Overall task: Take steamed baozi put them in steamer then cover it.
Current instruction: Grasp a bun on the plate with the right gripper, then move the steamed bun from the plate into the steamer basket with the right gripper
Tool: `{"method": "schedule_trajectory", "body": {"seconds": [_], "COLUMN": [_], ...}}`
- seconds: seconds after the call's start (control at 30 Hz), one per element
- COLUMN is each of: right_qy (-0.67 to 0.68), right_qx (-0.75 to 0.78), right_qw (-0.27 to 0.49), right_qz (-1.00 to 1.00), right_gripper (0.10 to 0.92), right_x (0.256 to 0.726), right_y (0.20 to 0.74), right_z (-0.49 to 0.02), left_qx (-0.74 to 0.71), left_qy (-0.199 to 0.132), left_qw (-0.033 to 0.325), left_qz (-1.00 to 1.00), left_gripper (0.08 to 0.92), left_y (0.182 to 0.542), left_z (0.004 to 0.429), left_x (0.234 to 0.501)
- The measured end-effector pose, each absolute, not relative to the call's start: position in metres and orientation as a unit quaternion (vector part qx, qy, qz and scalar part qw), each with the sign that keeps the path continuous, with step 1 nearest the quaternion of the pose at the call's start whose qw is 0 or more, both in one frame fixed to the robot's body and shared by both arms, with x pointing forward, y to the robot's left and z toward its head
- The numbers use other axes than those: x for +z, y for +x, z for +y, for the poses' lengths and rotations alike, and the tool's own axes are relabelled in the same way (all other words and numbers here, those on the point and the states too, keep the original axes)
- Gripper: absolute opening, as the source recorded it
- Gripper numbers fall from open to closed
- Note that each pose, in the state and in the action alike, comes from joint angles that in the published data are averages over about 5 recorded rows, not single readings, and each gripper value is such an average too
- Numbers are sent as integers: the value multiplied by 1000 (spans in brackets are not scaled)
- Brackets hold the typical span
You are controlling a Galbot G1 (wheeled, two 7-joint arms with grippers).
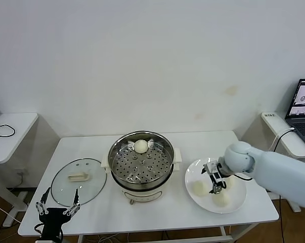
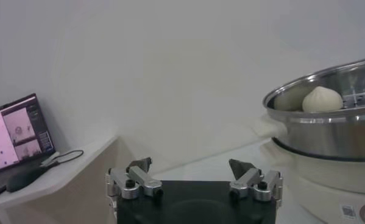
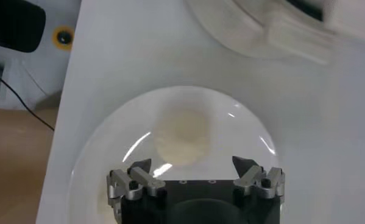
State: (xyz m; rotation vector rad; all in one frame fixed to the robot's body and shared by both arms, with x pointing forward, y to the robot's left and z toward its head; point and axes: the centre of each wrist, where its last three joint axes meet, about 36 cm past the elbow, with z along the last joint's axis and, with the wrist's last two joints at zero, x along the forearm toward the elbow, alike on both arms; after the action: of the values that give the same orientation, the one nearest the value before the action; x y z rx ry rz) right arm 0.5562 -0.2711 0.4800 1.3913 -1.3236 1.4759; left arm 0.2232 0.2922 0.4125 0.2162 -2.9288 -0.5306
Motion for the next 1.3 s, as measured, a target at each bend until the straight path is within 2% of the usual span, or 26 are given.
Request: {"method": "schedule_trajectory", "body": {"seconds": [0.43, 0.83, 1.07, 1.3], "right_qy": [535, 532, 532, 522], "right_qx": [571, 567, 565, 568], "right_qw": [362, 366, 364, 361], "right_qz": [-507, -512, -515, -524], "right_gripper": [801, 613, 577, 580], "right_x": [452, 449, 461, 502], "right_y": [565, 572, 577, 586], "right_z": [-258, -256, -260, -271], "left_qx": [-177, -175, -175, -175], "left_qy": [76, 77, 76, 73], "left_qw": [82, 81, 81, 76], "left_qz": [-978, -978, -978, -979], "left_gripper": [823, 823, 823, 823], "left_y": [225, 227, 226, 227], "left_z": [294, 294, 293, 291], "left_x": [408, 407, 409, 412]}}
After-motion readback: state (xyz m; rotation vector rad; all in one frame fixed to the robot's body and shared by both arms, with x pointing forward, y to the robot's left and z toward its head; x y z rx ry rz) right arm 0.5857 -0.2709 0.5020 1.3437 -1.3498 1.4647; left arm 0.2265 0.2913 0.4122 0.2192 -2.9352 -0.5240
